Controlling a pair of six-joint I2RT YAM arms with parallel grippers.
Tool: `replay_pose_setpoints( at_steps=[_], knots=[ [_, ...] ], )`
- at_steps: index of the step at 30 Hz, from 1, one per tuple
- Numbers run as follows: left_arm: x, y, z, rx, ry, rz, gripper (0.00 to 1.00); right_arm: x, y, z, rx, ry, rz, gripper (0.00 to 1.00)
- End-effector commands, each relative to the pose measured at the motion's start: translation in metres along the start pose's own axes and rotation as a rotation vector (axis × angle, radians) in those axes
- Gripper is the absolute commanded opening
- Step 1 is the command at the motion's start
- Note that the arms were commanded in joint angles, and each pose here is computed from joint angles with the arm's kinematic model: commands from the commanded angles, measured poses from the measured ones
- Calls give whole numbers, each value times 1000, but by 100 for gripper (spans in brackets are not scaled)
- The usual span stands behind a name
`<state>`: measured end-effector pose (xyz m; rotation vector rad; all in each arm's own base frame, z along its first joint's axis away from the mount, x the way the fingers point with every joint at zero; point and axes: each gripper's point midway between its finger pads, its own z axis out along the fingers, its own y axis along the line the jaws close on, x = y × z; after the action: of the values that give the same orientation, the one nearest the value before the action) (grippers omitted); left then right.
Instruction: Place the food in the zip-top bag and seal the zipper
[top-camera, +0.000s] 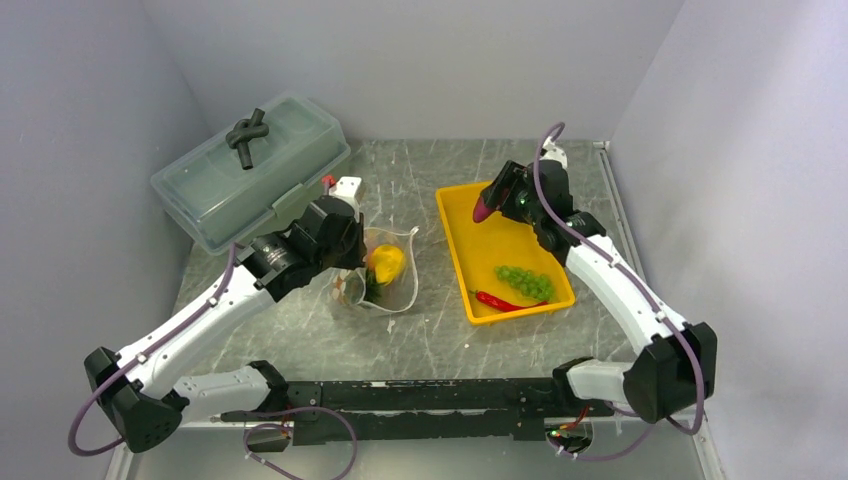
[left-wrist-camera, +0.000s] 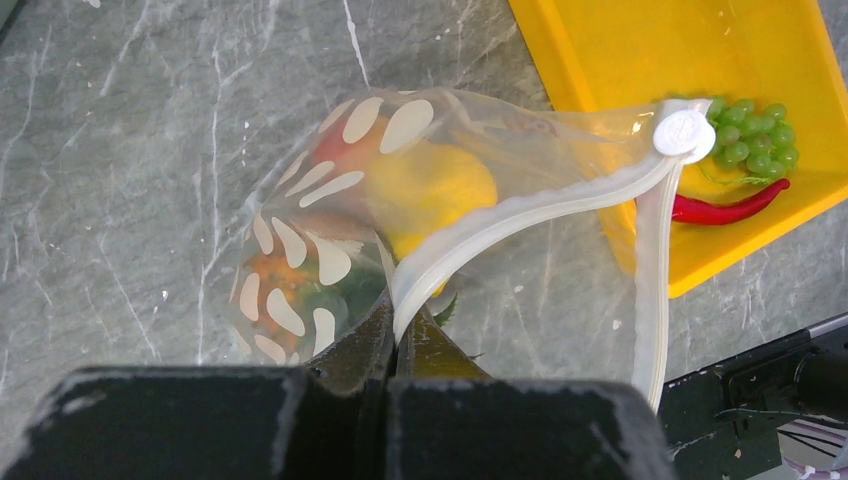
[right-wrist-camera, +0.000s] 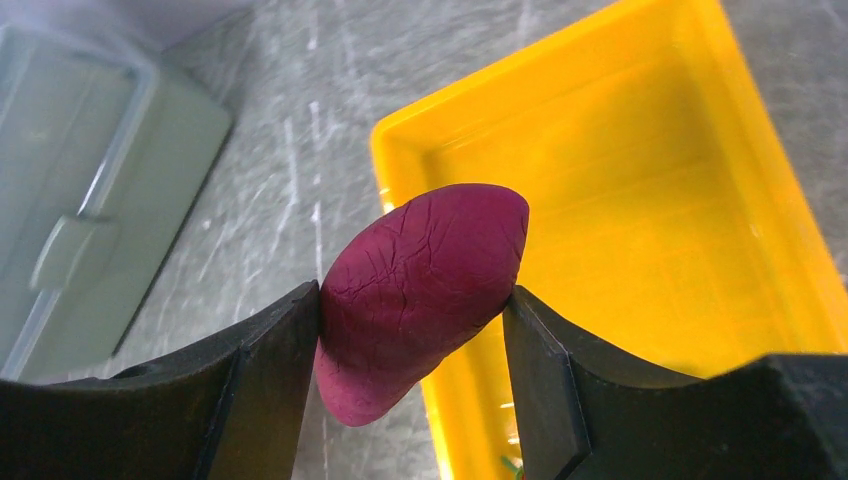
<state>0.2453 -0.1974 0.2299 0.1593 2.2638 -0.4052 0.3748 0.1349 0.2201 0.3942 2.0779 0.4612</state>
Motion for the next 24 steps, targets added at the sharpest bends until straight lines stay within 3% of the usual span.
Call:
replay_pose_setpoints(
  at_steps=[1,24],
  knots=[
    [-26,-9,-5,19,-69,-39,0,-7,39,-26,-190,-43,-126,0],
    [-22,-6,-9,18,-67,-44,0,19,163,-162,-884,-333,-489,0]
  ],
)
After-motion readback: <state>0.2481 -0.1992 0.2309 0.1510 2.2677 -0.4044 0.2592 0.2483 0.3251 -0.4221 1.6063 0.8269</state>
